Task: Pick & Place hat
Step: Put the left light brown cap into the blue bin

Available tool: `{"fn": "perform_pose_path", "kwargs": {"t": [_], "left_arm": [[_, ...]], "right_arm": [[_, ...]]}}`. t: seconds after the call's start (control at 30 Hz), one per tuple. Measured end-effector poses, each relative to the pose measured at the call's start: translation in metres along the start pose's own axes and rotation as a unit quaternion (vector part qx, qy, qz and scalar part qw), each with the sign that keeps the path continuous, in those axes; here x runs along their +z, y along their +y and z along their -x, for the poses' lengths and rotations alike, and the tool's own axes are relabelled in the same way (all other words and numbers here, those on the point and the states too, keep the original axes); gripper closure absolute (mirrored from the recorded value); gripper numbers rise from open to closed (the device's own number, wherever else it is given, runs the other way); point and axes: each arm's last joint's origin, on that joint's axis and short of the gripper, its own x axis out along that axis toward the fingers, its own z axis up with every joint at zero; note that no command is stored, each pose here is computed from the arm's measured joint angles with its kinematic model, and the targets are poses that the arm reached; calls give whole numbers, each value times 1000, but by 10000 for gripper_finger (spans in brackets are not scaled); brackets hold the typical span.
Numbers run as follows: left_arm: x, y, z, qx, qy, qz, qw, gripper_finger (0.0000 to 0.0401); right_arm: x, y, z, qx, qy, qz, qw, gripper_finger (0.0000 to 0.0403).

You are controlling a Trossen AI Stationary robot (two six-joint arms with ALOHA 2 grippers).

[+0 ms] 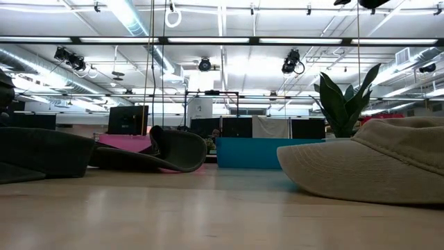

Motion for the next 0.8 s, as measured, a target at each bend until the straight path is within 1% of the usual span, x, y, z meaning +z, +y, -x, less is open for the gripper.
{"fn": "perform_pose_path", "kwargs": {"t": [0.1, 0.2, 0.37, 0.63, 0.73, 0.8], "left_arm": [[-2, 0, 0, 3, 11, 0, 1000, 228], [-5, 1, 0, 17, 26, -1, 1000, 223], [-14, 2, 1, 41, 73, 9, 996, 222], [-21, 2, 2, 58, 109, 14, 992, 222], [-21, 3, 3, 70, 112, 17, 991, 222], [-22, 3, 2, 74, 113, 21, 991, 222]], "right_arm": [[-2, 0, 3, -32, 4, 11, 999, 402], [-3, 0, 5, -53, 13, 15, 998, 402], [-4, 6, 7, -51, 12, 29, 998, 402], [-1, 7, 9, -60, -8, 32, 998, 403], [-1, 4, 8, -85, -6, 29, 996, 403], [1, 5, 6, -107, 2, 37, 994, 403]]}}
